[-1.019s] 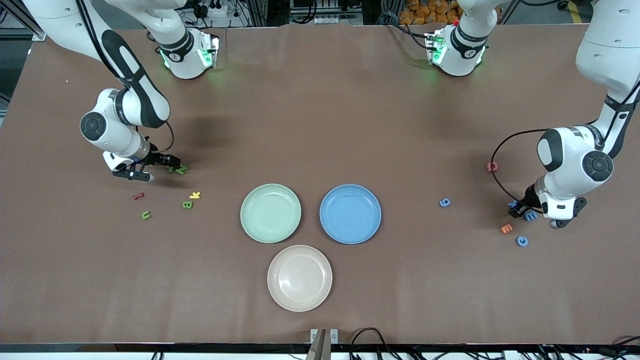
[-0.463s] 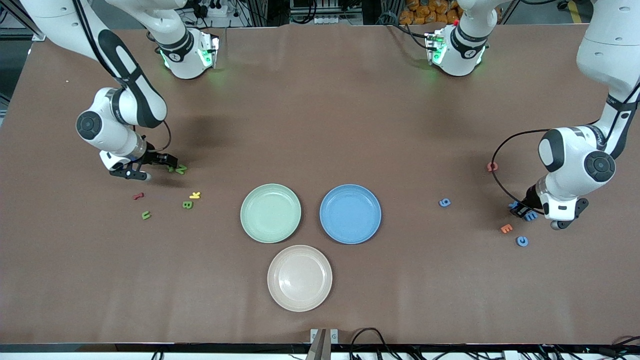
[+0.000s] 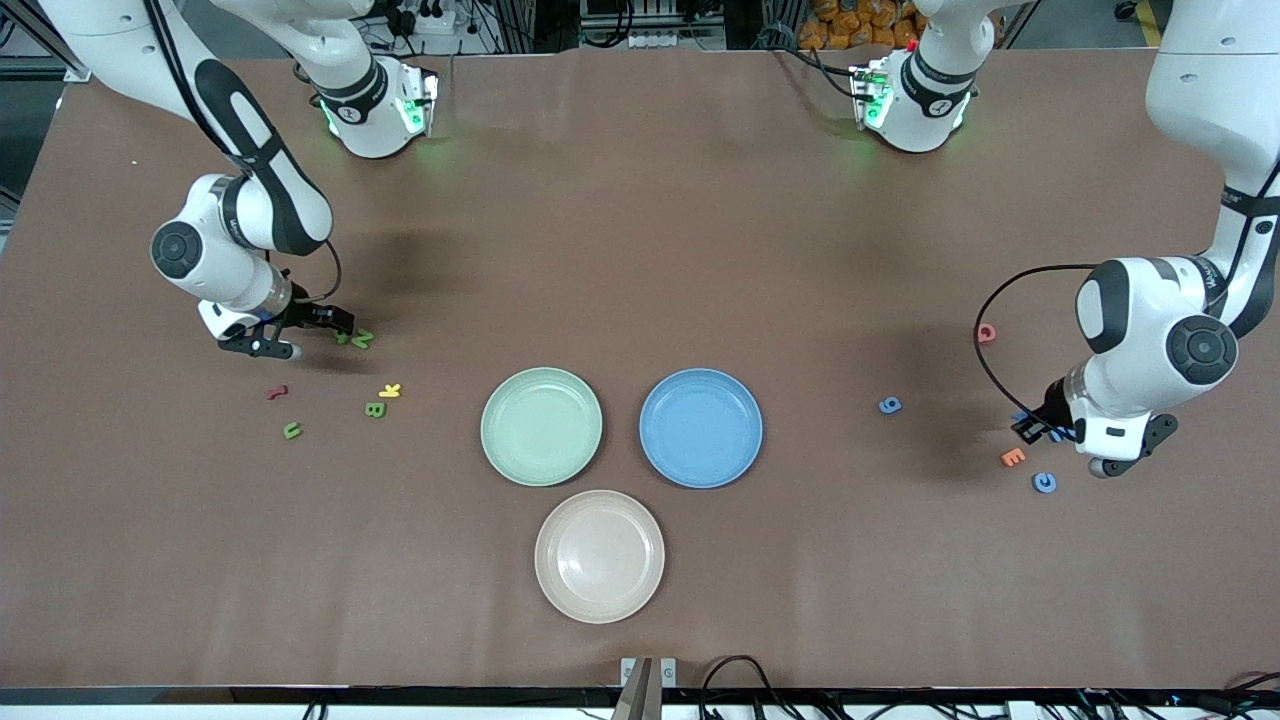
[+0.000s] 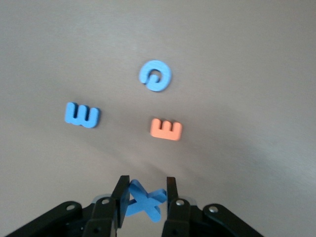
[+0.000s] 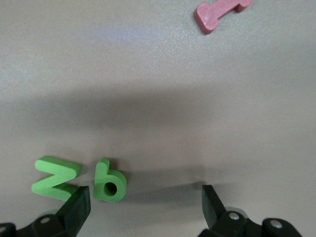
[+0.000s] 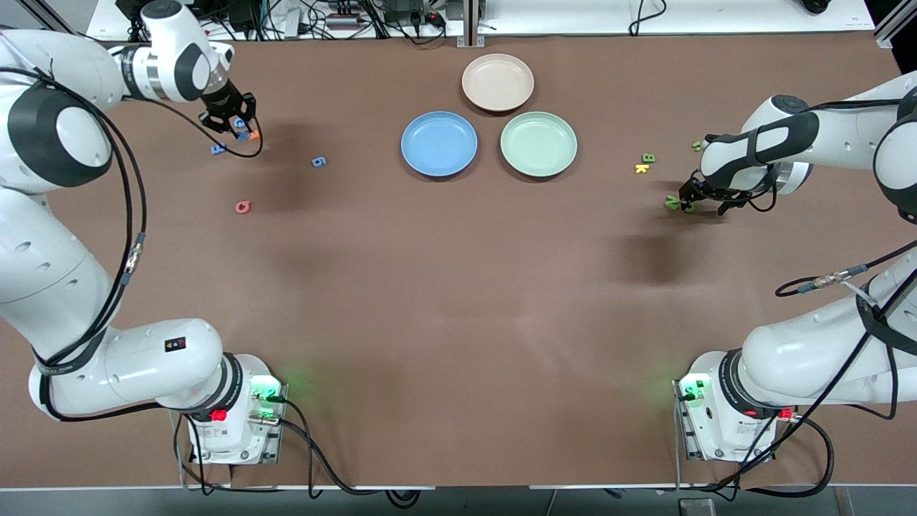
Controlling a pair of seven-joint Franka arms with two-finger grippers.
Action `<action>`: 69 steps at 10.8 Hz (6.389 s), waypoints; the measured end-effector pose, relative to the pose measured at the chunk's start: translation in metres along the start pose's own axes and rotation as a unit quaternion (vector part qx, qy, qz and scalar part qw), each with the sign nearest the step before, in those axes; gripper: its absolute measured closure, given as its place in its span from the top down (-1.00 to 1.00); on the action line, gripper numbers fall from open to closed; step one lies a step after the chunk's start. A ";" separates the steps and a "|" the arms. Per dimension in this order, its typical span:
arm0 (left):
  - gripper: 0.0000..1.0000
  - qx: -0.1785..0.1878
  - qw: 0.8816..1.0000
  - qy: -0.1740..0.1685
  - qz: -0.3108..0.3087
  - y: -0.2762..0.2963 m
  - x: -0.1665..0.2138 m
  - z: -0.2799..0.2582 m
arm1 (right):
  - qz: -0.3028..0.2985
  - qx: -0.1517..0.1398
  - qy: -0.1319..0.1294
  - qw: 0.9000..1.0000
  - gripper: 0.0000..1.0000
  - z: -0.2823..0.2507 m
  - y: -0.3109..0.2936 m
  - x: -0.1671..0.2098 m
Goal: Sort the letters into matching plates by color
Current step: 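Release the X over the blue plate while the right gripper grasps the b, then carry the b to the green plate while the left gripper reaches the G, then release the b on the green plate while the left gripper grasps the G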
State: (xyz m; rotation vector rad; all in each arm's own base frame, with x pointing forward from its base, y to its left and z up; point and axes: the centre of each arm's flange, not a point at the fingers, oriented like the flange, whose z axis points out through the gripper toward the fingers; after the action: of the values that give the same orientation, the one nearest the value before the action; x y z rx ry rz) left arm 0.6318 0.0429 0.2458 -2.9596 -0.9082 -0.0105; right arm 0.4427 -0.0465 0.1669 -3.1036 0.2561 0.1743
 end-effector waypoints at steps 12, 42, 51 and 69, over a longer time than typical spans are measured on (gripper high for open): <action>-0.31 -0.020 1.000 -0.012 -0.004 0.185 -0.150 -0.030 | -0.013 -0.001 0.003 1.000 0.28 0.001 -0.007 -0.001; 1.00 -0.017 0.998 -0.056 0.019 0.249 -0.141 -0.027 | -0.023 0.000 0.034 0.999 -0.45 -0.009 -0.017 0.012; 1.00 0.012 0.982 -0.044 0.183 0.101 -0.014 -0.024 | 0.023 0.022 0.058 0.998 -0.45 -0.109 -0.133 0.060; 1.00 -0.004 0.978 0.012 0.210 -0.013 0.084 0.067 | 0.088 0.059 0.033 0.994 1.00 -0.087 -0.349 0.103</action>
State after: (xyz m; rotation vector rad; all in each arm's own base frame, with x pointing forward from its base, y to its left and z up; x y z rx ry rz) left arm 0.6939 0.1037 0.1810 -3.0839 -0.2661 -0.0347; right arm 0.6107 0.2779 0.2464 -2.9714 0.5224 0.0572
